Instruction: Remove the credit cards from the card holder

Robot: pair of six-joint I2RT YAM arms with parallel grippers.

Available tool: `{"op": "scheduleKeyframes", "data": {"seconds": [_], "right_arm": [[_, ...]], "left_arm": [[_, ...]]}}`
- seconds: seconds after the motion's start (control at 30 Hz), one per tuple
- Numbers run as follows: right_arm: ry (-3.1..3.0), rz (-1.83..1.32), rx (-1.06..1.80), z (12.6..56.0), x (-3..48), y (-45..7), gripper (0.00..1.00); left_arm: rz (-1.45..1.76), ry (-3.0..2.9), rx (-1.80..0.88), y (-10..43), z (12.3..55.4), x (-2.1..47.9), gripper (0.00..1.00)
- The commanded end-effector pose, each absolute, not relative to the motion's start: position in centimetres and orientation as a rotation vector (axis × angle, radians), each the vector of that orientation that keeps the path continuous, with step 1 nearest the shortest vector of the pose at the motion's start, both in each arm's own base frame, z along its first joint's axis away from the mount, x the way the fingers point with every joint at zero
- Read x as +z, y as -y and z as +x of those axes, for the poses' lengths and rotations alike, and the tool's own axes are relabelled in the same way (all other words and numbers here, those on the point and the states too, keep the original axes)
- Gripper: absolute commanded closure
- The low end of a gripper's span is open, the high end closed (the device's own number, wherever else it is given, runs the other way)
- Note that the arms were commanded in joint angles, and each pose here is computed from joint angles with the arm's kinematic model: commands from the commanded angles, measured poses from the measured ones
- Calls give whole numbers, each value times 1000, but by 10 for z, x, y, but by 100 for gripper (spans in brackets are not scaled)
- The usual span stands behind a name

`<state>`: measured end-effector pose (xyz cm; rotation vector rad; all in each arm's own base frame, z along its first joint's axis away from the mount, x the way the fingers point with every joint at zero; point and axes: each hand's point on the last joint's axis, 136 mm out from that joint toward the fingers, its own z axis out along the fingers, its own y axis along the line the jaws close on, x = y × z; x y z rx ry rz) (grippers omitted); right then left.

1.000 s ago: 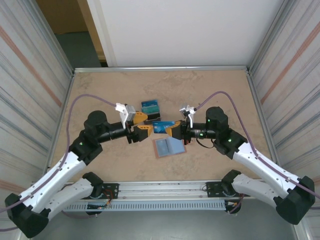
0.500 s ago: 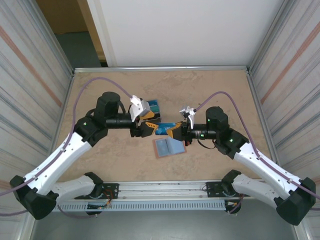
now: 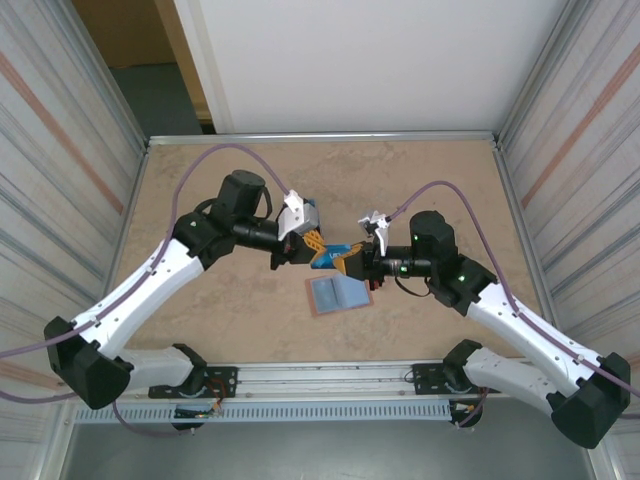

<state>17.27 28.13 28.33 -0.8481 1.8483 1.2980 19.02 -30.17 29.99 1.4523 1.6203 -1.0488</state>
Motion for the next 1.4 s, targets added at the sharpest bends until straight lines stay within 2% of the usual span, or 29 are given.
{"op": "scheduleKeyframes", "data": {"seconds": [0.0, 0.07, 0.1, 0.13, 0.2, 0.23, 0.47, 0.5, 0.73, 1.0, 1.37], "right_arm": [[-1771, -892, 1291, 169, 302, -283, 100], [-1776, -873, 1266, 172, 301, -281, 98], [-1780, -858, 1248, 175, 301, -280, 92], [-1780, -843, 1229, 178, 301, -278, 80], [-1786, -818, 1197, 182, 301, -274, 62], [-1788, -802, 1179, 184, 302, -271, 48], [-1821, -635, 1016, 206, 297, -246, 5], [-1814, -620, 1001, 207, 296, -243, 1], [-1841, -514, 904, 219, 289, -228, 1], [-2049, -382, 736, 243, 246, -221, 1], [-2202, -205, 546, 255, 200, -206, 1]], "left_arm": [[1494, -1565, -1057, 305, 188, 308, 100], [1504, -1557, -1039, 305, 189, 306, 100], [1502, -1562, -1021, 304, 192, 304, 100], [1501, -1563, -1001, 304, 194, 302, 100], [1491, -1565, -978, 301, 200, 298, 100], [1482, -1564, -966, 299, 204, 297, 100], [1406, -1592, -764, 275, 244, 280, 100], [1382, -1601, -729, 269, 253, 277, 100], [1289, -1569, -548, 243, 317, 250, 100], [1299, -1605, -487, 236, 379, 209, 100], [1355, -1650, -530, 238, 408, 176, 100]]}}
